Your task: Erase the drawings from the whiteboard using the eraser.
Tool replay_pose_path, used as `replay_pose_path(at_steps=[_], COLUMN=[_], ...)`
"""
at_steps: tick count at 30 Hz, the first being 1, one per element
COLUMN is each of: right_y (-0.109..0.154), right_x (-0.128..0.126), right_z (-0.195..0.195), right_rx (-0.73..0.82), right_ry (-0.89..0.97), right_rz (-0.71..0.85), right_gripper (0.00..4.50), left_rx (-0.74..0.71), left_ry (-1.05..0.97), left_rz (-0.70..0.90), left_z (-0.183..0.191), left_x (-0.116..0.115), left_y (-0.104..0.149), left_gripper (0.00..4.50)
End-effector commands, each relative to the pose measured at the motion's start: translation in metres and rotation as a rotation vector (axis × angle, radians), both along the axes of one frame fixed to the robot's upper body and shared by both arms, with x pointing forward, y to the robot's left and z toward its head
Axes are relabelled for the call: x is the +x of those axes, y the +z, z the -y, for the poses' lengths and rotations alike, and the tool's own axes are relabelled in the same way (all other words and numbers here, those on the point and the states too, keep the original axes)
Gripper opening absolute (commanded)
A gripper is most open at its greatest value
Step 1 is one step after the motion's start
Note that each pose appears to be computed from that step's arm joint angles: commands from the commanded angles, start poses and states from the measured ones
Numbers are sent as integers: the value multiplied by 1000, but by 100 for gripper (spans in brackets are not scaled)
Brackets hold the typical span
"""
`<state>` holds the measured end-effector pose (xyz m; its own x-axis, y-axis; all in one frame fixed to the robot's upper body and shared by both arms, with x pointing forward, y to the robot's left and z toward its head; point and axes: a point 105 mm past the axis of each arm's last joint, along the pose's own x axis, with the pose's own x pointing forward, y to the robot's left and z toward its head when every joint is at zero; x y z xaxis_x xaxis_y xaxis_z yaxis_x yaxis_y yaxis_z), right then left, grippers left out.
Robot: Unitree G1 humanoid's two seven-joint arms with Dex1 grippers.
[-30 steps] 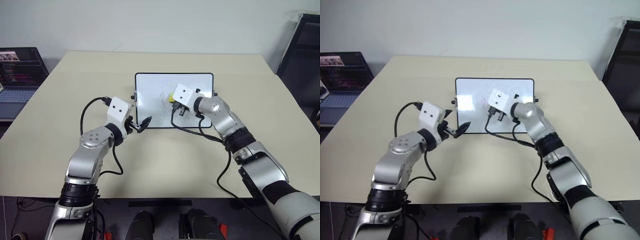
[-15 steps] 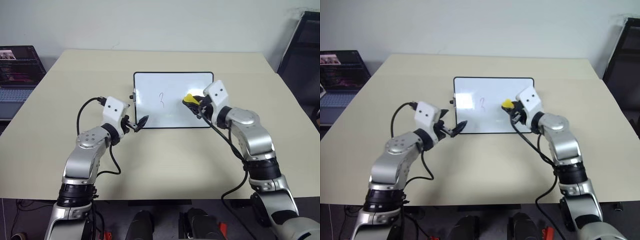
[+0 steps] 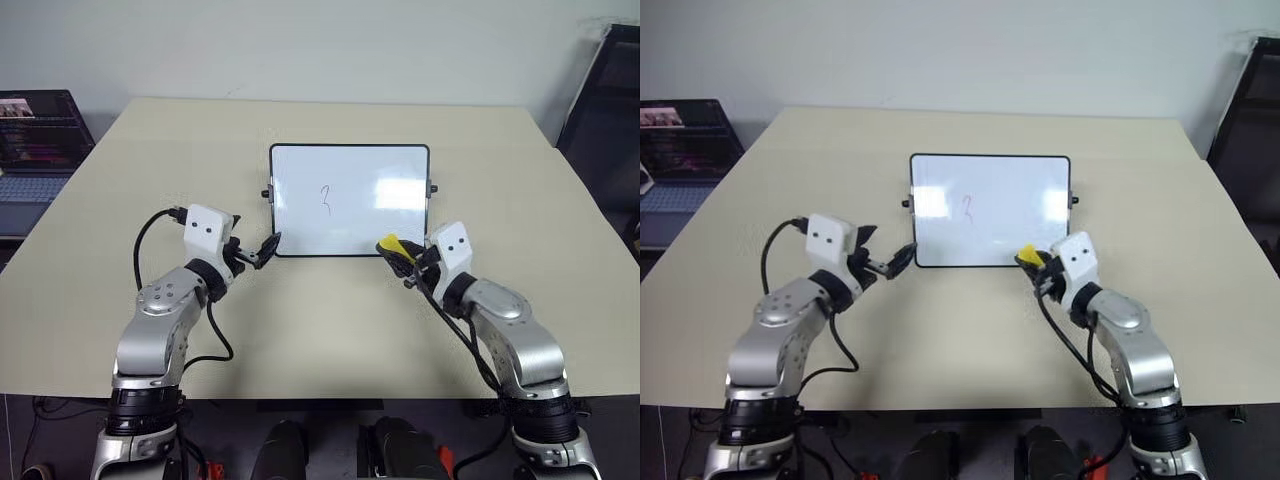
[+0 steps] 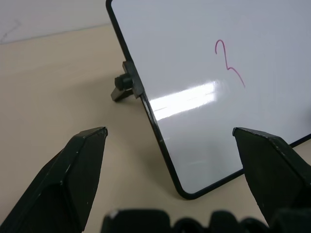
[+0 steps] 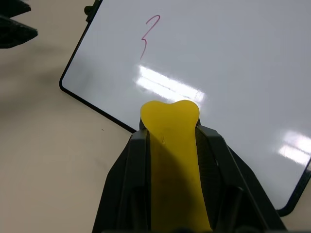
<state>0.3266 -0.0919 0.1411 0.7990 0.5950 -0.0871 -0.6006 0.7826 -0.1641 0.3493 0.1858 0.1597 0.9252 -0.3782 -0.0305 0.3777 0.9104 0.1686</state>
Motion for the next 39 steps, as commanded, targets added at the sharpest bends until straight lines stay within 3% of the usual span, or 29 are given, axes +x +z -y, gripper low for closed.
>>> replay_pose_path(at_steps=[1,10,17,26,30,36,39], right_y=[27,62,71,80,70,35,32], right_x=[6,44,68,116,123,112,110], right_z=[-9,-48,-91,-97,-92,-93,-93], right_rx=[-52,-182,-265,-370,-451,-555,-590], right_ry=[30,105,212,95,88,211,220], right_rz=[131,250,264,272,271,206,224], right_gripper=[96,96,96,96,96,96,96], left_rx=[16,78,99,108,109,105,103], left_ry=[-20,-30,-50,-66,-70,-71,-76], left_rz=[69,52,42,35,33,28,23], left_z=[6,9,12,10,13,14,14], left_x=[0,5,4,3,1,0,1], left_y=[24,24,20,11,7,3,0], left_gripper=[450,450,450,450,450,450,450])
